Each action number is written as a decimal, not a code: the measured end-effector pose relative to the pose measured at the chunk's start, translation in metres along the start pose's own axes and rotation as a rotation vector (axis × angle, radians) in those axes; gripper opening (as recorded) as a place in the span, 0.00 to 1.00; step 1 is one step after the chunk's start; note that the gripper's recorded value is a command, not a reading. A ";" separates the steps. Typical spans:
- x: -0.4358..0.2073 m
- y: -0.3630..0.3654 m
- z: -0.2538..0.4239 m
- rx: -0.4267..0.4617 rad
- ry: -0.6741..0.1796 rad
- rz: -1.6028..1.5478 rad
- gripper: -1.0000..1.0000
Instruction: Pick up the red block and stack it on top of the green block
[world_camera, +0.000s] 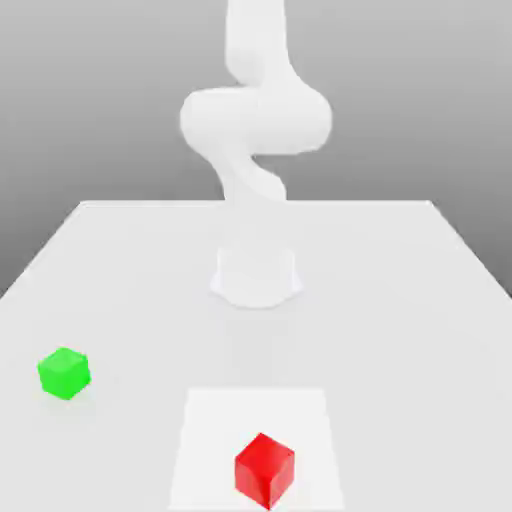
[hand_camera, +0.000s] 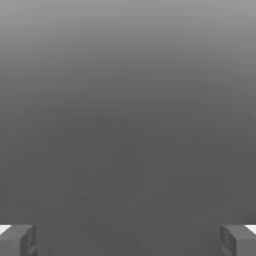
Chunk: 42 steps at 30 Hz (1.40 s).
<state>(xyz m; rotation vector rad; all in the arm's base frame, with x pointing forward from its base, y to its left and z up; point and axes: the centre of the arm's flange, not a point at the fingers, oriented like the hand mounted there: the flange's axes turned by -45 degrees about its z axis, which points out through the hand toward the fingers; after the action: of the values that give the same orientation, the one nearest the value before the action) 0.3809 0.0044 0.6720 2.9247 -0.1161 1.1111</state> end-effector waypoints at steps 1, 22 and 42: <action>-0.001 -0.002 0.022 -0.016 -0.031 0.022 0.50; -0.197 -0.001 0.374 -0.213 -0.616 0.470 0.50; -0.247 -0.001 0.408 -0.227 -0.698 0.552 0.00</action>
<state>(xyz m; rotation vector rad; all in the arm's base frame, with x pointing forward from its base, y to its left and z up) 0.4677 0.0064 0.2028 2.9728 -1.0140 0.0028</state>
